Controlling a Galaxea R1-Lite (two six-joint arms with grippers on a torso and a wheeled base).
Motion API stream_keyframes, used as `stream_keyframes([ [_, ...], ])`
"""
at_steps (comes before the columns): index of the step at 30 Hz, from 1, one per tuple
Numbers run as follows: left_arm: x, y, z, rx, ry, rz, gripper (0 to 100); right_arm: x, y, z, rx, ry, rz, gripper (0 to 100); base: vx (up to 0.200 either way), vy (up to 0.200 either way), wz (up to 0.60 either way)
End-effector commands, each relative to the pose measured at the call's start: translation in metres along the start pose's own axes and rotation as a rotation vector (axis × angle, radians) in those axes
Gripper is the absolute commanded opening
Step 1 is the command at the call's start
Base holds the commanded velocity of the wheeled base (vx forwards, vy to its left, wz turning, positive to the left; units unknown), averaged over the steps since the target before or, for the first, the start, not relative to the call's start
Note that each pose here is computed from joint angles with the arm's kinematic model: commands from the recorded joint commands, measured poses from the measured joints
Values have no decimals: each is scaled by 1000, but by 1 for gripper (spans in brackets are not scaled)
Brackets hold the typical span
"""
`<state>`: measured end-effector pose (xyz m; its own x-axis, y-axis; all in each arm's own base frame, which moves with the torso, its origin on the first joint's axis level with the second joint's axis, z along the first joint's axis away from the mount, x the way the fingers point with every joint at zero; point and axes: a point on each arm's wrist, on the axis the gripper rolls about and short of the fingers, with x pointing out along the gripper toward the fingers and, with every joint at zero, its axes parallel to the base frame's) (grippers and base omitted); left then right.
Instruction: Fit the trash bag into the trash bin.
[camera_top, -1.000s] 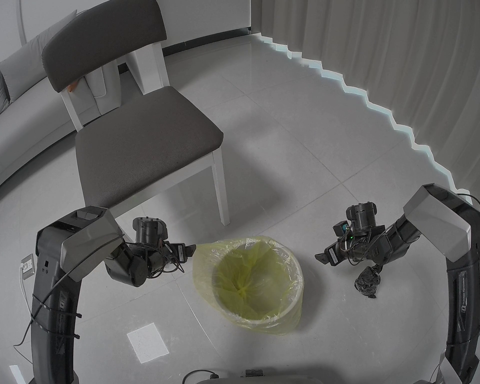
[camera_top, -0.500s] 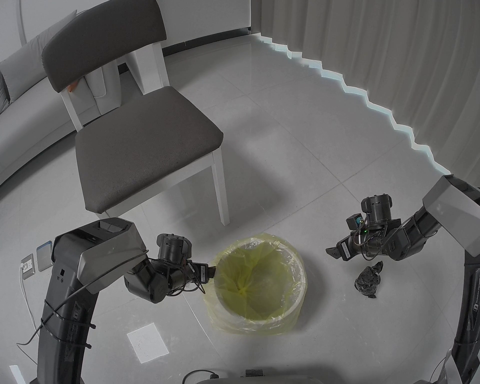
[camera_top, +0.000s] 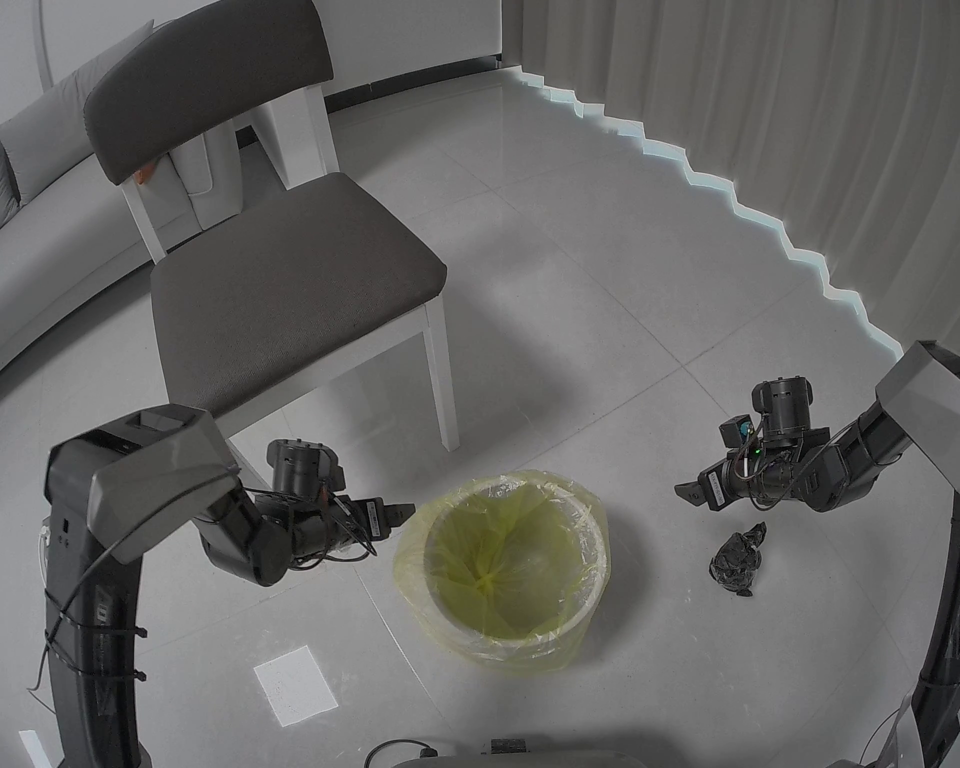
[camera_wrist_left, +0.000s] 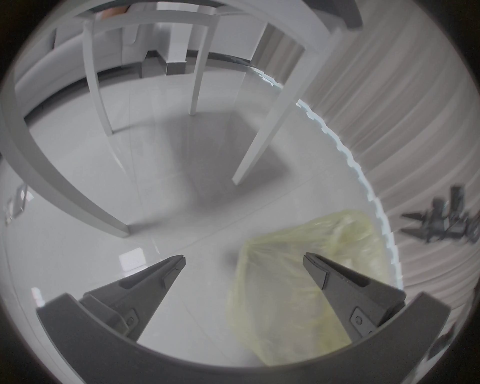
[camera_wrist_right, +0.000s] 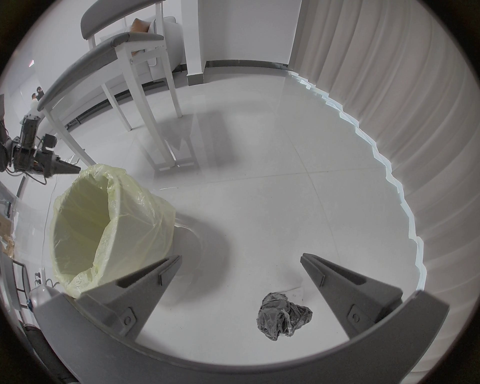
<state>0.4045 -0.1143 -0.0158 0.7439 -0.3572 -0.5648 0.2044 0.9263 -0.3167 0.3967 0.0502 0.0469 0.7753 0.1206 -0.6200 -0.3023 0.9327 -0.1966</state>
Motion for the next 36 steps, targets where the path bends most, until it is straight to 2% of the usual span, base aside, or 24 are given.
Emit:
stream_keyframes([
  [1,-49,-5,26,-115,-28,-130,100,-6,-19,-11,37,21,-27,100,0,0,0],
  [5,-50,7,23,-109,-52,-76,100,-6,-33,-33,72,59,-55,100,0,0,0],
  [7,-53,11,20,-78,-87,-47,100,-6,-38,-44,86,70,-71,100,0,0,0],
  [12,-65,13,11,4,-168,-17,100,19,-33,-75,91,105,-71,100,0,0,0],
  [16,-80,10,10,9,-185,-15,100,39,-39,-91,95,131,-92,100,0,0,0],
  [24,-107,4,27,48,-235,-44,100,62,-49,-97,106,158,-117,100,-25,0,0],
  [29,-106,2,31,69,-251,-58,100,64,-57,-94,115,185,-119,100,-200,0,0],
  [36,-106,0,33,75,-271,-61,100,76,-71,-90,127,199,-138,100,0,0,0],
])
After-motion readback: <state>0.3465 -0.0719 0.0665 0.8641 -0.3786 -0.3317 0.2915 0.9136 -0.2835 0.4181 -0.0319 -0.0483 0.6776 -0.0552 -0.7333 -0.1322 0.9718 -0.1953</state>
